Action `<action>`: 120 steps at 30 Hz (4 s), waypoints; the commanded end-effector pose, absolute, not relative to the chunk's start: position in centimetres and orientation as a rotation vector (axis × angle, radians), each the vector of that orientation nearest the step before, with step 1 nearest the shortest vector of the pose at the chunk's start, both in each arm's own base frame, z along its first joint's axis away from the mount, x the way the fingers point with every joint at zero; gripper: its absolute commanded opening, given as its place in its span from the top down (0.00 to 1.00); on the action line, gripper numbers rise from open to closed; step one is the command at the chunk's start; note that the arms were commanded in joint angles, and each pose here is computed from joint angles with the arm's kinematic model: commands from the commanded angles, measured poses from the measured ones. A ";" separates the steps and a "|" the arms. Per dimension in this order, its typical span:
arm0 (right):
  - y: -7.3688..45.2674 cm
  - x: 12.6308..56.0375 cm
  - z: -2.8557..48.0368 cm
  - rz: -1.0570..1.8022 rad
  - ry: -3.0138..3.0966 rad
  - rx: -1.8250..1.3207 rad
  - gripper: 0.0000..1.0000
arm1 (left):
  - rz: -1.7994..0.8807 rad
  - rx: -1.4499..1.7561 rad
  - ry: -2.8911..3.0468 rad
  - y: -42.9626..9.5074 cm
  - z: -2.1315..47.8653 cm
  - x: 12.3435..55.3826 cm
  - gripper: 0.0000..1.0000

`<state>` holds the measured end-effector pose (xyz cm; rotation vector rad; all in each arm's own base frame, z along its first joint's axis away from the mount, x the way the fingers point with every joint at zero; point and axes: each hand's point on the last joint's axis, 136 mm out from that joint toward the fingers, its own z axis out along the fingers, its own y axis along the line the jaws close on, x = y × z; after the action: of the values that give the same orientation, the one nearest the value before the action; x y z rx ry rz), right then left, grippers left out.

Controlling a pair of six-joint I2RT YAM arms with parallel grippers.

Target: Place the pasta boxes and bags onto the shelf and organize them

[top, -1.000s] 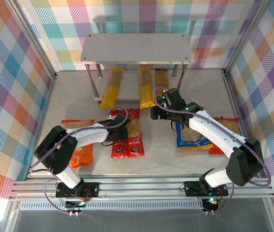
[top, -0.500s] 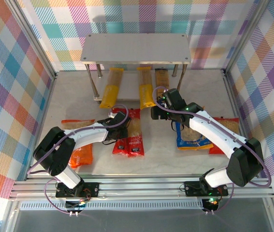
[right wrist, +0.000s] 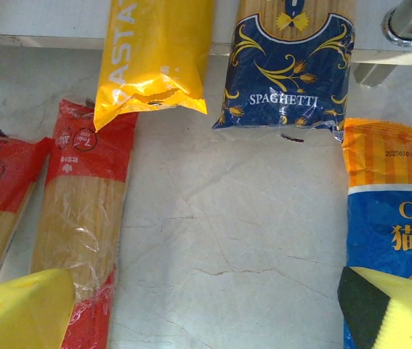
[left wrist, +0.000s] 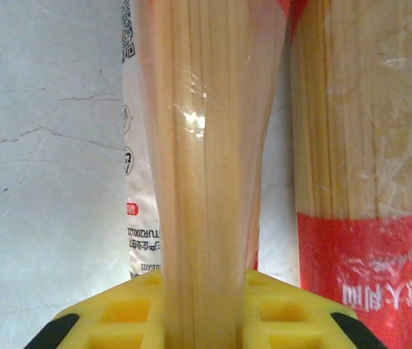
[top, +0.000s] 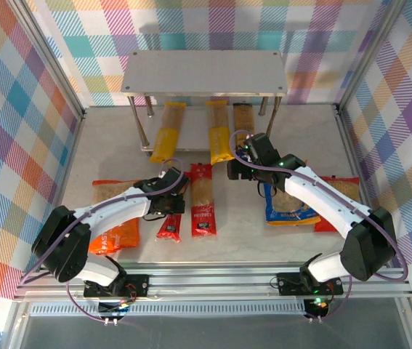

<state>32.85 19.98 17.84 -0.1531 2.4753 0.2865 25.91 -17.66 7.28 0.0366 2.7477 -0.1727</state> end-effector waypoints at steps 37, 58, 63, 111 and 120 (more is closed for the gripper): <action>18.9 32.7 19.7 0.257 2.428 -0.134 0.06 | -0.316 0.077 2.242 -21.5 22.9 48.7 1.00; 19.0 33.2 18.9 0.228 2.453 -0.146 0.06 | -0.224 -0.009 2.220 -20.1 18.8 56.5 1.00; 18.9 33.1 18.8 0.216 2.455 -0.149 0.05 | -0.169 0.000 2.260 -19.7 17.3 56.9 1.00; 18.5 32.5 18.8 0.231 2.460 -0.122 0.04 | -0.032 -0.043 2.405 -16.8 12.2 54.9 0.48; 18.5 32.5 19.0 0.233 2.454 -0.121 0.04 | -0.137 -0.078 2.431 -17.6 11.5 53.7 0.76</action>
<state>32.75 18.84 18.23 -0.1386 2.4665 0.2274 54.75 -17.89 12.02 -0.0546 2.3946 -0.1135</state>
